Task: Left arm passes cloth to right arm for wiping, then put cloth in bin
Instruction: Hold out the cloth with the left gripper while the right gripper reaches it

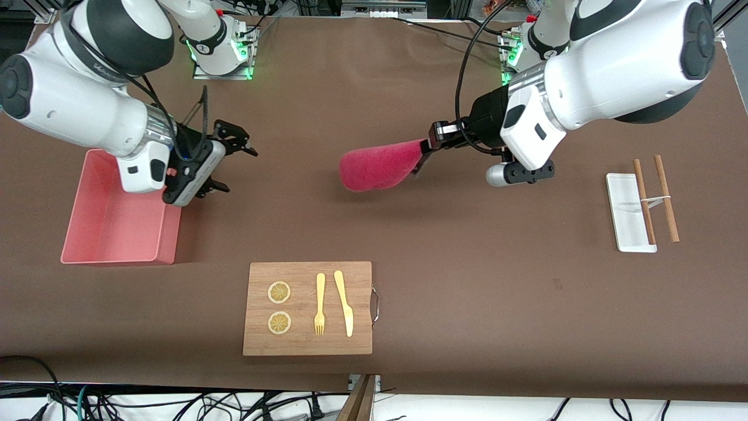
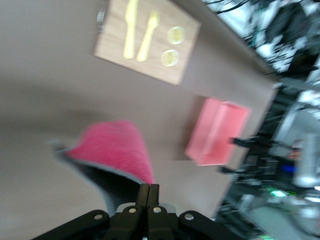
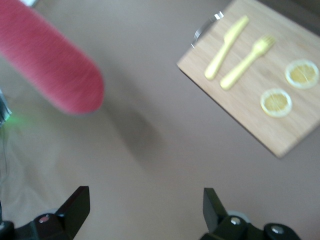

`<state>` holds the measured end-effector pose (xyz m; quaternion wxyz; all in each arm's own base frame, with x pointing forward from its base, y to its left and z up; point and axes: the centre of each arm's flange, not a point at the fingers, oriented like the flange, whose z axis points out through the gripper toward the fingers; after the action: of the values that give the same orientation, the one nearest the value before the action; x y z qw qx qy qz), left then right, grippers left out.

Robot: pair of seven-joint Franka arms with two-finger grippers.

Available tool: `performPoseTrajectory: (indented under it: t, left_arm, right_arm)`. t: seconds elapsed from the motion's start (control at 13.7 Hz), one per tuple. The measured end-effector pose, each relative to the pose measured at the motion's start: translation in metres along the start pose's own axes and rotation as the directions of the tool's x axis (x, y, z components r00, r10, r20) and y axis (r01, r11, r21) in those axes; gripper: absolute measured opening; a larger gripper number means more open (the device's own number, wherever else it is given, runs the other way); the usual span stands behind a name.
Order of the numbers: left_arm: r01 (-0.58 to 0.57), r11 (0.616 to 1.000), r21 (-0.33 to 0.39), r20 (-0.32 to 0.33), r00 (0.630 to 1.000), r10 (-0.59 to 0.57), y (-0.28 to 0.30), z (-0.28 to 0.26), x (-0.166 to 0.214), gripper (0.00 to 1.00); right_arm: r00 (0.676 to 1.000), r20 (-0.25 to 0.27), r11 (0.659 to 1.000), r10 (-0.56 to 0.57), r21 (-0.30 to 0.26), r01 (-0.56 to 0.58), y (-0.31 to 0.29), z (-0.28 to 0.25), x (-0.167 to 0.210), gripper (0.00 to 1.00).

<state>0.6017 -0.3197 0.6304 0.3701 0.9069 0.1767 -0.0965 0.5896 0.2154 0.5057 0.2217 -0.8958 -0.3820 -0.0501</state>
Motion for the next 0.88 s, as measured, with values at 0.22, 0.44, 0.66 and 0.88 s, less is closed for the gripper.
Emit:
performPoseTrajectory:
  t: [0.22, 0.44, 0.66, 0.88]
  left_arm:
    - [0.032, 0.992, -0.125, -0.030, 0.999, -0.036, 0.023, 0.003, -0.010, 0.01]
    - [0.060, 0.980, -0.189, -0.051, 0.996, -0.071, 0.043, 0.015, -0.028, 0.01]
    - [0.064, 0.977, -0.202, -0.054, 0.996, -0.076, 0.047, 0.018, -0.032, 0.01]
    - [0.072, 0.976, -0.206, -0.063, 0.994, -0.087, 0.043, 0.013, -0.025, 0.01]
  right_arm:
    - [0.994, -0.045, 0.994, -0.101, 0.033, 0.102, -0.027, 0.031, 0.017, 1.00]
    - [0.976, -0.079, 0.978, -0.201, 0.034, 0.205, -0.074, 0.053, 0.037, 1.00]
    - [0.957, -0.122, 0.964, -0.264, 0.008, 0.267, -0.109, 0.062, 0.053, 1.00]
    - [0.930, -0.151, 0.942, -0.335, -0.029, 0.334, -0.118, 0.064, 0.060, 1.00]
